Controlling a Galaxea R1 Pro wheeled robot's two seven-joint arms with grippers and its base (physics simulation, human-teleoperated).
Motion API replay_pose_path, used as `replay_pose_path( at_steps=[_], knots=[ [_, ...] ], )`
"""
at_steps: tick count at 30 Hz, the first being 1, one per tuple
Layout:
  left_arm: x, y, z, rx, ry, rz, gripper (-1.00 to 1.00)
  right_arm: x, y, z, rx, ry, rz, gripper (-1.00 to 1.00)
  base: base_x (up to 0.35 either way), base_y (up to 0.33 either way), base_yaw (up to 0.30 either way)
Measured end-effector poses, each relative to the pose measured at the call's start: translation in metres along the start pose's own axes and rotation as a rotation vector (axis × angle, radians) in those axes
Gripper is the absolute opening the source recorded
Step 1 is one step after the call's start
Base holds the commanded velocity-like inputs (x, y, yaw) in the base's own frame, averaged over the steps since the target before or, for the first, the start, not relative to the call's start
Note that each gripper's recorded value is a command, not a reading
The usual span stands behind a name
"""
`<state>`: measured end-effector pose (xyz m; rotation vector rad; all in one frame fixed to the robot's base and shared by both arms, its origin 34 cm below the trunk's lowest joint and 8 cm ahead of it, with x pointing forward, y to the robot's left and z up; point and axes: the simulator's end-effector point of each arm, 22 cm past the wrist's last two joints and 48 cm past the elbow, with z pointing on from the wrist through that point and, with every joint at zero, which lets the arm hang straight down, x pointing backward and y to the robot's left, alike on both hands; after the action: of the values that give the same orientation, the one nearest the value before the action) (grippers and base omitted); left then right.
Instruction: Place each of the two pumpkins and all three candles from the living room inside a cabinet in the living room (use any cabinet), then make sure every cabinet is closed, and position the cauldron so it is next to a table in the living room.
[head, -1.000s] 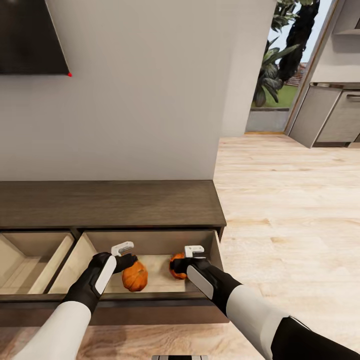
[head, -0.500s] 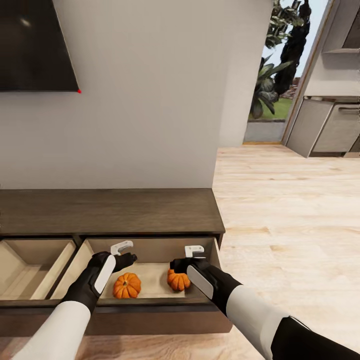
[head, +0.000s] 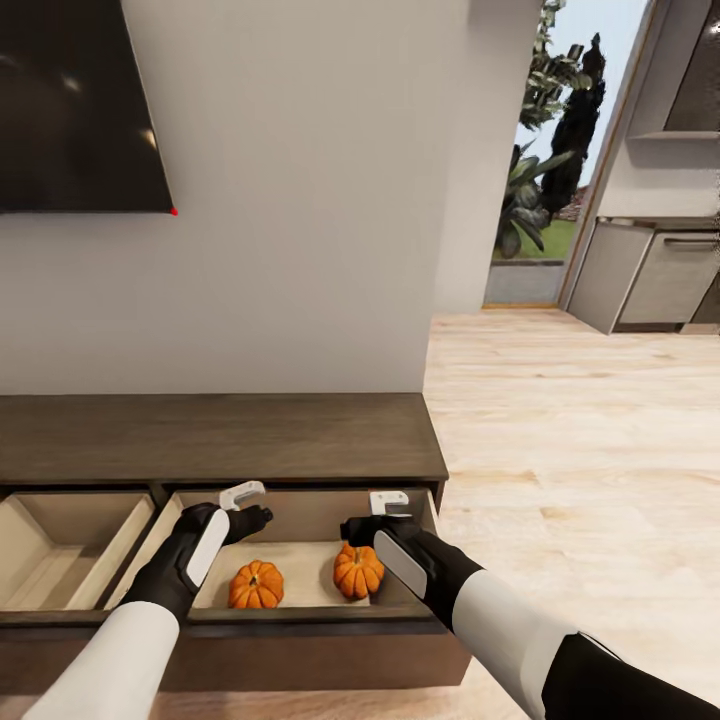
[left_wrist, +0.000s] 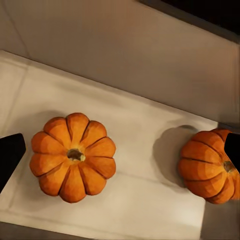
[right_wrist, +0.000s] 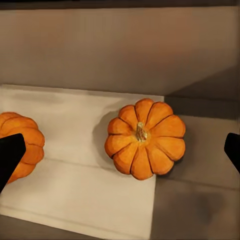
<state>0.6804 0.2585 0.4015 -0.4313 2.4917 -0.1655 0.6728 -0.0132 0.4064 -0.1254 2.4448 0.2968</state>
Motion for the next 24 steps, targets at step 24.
replay_pose_path(
  at_steps=[24],
  knots=[
    [-0.040, -0.015, -0.046, 0.037, -0.094, -0.003, 1.00, -0.052, 0.012, -0.043, -0.009, -0.131, -0.013, 1.00, -0.088, 0.000, 0.000]
  ],
)
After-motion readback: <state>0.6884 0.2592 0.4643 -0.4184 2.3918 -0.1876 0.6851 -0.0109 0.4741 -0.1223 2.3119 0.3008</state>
